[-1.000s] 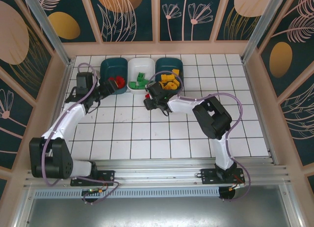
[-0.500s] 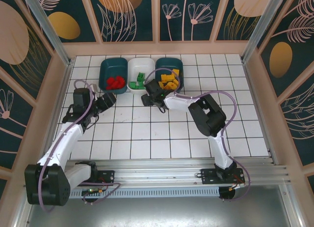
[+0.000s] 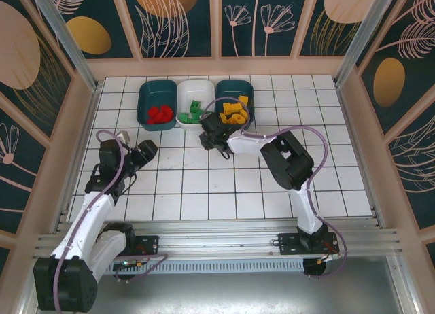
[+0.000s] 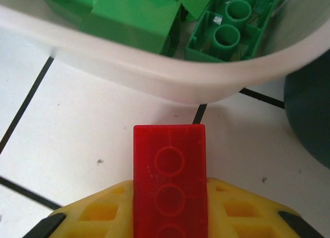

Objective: Sort the legos into containers by color

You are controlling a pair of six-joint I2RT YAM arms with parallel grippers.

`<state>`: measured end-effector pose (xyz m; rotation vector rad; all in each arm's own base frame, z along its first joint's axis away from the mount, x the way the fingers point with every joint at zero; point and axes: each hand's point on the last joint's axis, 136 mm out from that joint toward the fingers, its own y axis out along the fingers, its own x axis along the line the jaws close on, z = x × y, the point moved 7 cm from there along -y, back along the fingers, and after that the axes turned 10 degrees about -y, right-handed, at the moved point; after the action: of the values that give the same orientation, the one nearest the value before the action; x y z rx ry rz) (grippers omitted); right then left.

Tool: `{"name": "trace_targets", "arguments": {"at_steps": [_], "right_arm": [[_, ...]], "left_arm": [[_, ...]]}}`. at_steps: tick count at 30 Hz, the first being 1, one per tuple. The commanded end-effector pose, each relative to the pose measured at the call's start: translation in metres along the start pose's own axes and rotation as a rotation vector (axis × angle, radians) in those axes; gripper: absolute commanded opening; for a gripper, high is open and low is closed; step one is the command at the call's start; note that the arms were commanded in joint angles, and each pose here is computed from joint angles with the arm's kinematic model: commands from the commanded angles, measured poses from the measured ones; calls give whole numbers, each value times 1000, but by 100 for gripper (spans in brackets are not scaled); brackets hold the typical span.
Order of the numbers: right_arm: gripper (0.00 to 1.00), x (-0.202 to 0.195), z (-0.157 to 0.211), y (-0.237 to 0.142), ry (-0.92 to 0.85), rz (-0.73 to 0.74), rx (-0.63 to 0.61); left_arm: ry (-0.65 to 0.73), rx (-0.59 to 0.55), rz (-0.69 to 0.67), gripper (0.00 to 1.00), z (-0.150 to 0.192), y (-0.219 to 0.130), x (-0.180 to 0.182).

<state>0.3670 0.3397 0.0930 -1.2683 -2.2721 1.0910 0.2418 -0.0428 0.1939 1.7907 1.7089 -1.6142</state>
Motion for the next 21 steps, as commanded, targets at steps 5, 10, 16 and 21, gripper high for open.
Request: {"name": "trace_targets", "arguments": {"at_steps": [5,10,16,21], "right_arm": [[24,21,-45,-70,19,-35,-189],[23,33,-76,-65,36,-103,-251],[23,61,-122,-33,2,-193,-323],[24,76,-150,-5,-21,-230,-363]], "left_arm": [[-77,-77,-165,70,4,1,34],[-176,-90,-179,73,19,2,58],[-224,-95,-107,75,30,-5,63],[-187,-64,-150,76,36,-8,68]]}}
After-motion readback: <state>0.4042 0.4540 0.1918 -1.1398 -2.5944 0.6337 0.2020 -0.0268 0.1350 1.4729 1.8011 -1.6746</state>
